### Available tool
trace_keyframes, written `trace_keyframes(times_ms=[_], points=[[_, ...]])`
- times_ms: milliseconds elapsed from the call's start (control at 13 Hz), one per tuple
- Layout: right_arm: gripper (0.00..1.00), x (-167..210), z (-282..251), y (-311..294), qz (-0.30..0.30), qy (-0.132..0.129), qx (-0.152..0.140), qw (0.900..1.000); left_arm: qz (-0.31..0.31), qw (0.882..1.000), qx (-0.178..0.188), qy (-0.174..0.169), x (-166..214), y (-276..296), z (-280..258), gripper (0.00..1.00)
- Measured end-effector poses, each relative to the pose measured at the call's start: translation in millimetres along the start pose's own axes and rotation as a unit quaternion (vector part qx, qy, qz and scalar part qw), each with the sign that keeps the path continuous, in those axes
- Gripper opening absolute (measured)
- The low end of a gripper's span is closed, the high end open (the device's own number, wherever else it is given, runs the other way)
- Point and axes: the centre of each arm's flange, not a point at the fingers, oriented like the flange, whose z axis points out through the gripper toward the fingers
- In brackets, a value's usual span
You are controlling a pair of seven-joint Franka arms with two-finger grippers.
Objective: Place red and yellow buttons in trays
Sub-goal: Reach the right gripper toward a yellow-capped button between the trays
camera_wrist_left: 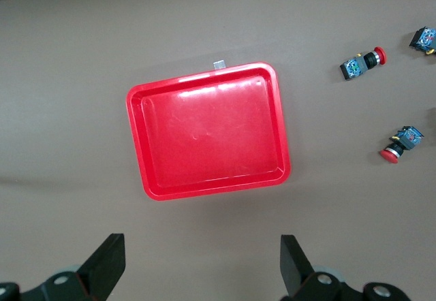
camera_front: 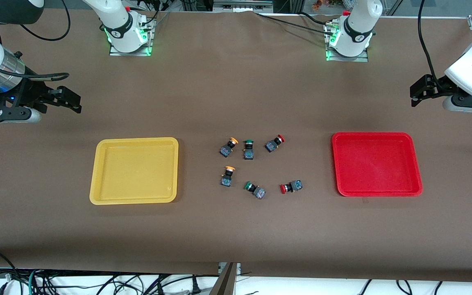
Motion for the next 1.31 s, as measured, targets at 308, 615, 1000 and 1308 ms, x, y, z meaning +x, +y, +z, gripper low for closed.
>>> trace_keyframes(times_ms=[308, 615, 1000, 1308], points=[[1.0, -0.6, 3.0, 0.0, 0.005, -0.005, -0.001, 1.0, 0.004, 1.0, 0.0, -0.003, -0.3, 5.5, 0.2, 1.0], [1.0, 0.2, 4.9, -0.1, 0.005, -0.006, -0.001, 1.0, 0.004, 1.0, 0.0, -0.007, -1.2, 5.5, 1.0, 1.0], [1.0, 20.2, 50.1, -5.9, 0.001, -0.037, -0.002, 0.999, 0.004, 1.0, 0.0, -0.007, -1.5, 5.5, 0.5, 1.0], [1.0, 43.9, 127.4, -33.5, -0.019, -0.084, -0.005, 0.996, 0.004, 1.0, 0.0, -0.007, -1.7, 5.6, 0.3, 1.0]])
